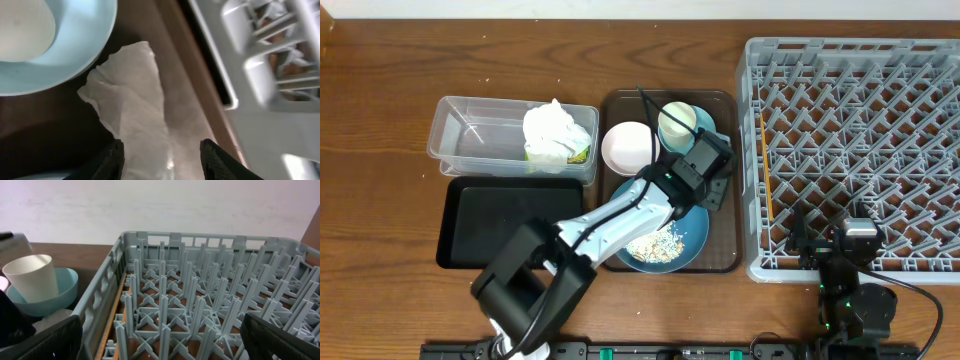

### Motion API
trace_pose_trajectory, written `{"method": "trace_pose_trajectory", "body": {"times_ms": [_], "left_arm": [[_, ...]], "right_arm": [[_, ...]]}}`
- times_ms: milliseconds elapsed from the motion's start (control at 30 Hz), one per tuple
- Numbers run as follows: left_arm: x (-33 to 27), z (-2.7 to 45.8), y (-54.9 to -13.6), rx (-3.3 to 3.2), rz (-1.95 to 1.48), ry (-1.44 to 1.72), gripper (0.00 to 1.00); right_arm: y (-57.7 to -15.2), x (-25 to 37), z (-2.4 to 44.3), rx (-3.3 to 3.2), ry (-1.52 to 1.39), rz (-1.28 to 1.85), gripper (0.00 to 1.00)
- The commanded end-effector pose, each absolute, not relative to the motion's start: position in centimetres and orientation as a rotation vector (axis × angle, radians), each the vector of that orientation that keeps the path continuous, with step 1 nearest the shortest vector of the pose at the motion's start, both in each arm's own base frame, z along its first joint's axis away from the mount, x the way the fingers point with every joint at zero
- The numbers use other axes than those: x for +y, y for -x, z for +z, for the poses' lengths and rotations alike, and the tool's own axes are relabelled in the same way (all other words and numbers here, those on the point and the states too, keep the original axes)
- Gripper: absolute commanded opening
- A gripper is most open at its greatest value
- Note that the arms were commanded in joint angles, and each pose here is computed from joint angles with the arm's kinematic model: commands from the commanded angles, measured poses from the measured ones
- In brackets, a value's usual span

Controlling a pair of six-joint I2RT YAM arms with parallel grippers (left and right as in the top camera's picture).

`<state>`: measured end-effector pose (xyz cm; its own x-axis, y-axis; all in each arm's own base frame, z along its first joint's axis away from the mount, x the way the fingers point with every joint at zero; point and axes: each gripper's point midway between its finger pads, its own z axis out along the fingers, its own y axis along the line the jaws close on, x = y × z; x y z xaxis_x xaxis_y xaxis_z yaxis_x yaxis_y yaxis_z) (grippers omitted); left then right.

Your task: Sort waste into correct bins and load items into the dishwasher rack

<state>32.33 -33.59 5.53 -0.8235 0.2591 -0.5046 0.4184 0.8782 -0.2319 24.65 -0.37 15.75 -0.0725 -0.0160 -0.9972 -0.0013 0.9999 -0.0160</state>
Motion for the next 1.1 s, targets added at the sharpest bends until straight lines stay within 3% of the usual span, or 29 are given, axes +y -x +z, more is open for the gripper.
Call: {"method": "trace_pose_trajectory", "body": {"times_ms": [0,167,267,567,1067], "left_arm": [[-33.2,4.4,-33.0,2.564,-0.383,-0.527,0.52],[-33.4,3.4,-33.2,2.565,-0.376,-0.544,0.50],[-33.4,3.4,-33.2,2.565,-0.375,-0.544,0.36],[-33.7,3.8,-33.5,2.544,-0.391,-0.538,0.06],[-34.4,9.1,-34.2,2.429,-0.471,-0.510,0.06]], "right_arm": [[-24.6,-0.4,15.7,1.644,0.017,-0.014,0.99],[-24.6,-0.4,15.7,1.644,0.017,-0.014,0.99],[-24.6,-0.4,15.7,1.644,0.017,-0.014,0.99],[-24.6,-0.4,15.7,1.644,0.017,-0.014,0.99],[-24.6,-0.4,15.7,1.644,0.017,-0.014,0.99]]}}
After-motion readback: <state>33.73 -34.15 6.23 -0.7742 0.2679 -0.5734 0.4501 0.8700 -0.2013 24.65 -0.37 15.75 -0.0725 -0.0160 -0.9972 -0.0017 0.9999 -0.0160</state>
